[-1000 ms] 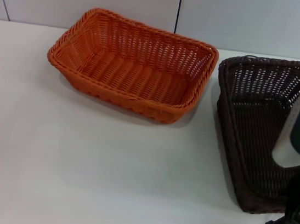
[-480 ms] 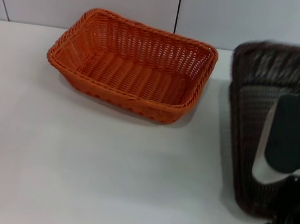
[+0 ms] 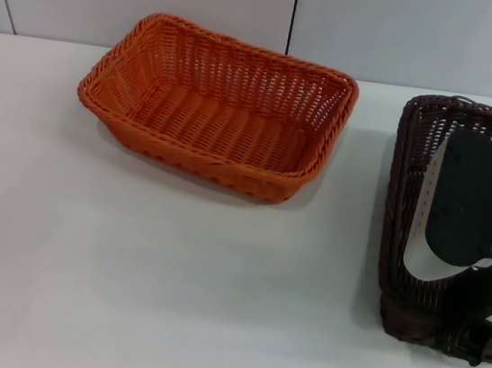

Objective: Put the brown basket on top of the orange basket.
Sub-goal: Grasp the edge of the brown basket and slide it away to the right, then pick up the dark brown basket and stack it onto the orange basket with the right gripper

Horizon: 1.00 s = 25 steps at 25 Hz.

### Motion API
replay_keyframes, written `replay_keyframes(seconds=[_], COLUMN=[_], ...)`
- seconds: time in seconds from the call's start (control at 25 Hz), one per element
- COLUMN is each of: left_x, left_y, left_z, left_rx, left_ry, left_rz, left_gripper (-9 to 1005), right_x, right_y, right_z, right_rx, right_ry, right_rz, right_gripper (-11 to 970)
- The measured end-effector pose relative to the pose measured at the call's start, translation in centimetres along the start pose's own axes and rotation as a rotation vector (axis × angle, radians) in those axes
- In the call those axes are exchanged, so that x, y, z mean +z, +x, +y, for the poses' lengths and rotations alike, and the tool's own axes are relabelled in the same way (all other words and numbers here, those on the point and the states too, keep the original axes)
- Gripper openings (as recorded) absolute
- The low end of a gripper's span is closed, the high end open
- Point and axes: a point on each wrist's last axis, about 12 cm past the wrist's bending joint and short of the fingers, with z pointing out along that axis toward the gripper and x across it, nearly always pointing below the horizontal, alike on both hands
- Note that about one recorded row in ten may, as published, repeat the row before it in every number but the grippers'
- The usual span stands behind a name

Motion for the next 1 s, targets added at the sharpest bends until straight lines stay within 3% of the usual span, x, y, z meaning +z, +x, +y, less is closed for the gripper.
replay_keyframes(seconds=[0.44,0.8,1.0], left_x=[-0.1,0.0,-0.1], left_y=[0.1,0.0,0.0], left_z=[0.1,0.1,0.1], left_rx=[0.003,0.000,0.000], left_ry=[-0.002,-0.003,-0.004], left_rz=[0.004,-0.003,-0.002], left_gripper=[770,770,770], right_x=[-0.8,-5.9,-6.9], right_y=[-0.2,-2.2,-2.8], right_z=[0.1,1.5,2.1], right_rx=[-0.019,-0.114,-0.147], right_ry=[0.017,0.194,0.264], right_rz=[-0.015,-0.111,-0.090], right_gripper=[163,151,146])
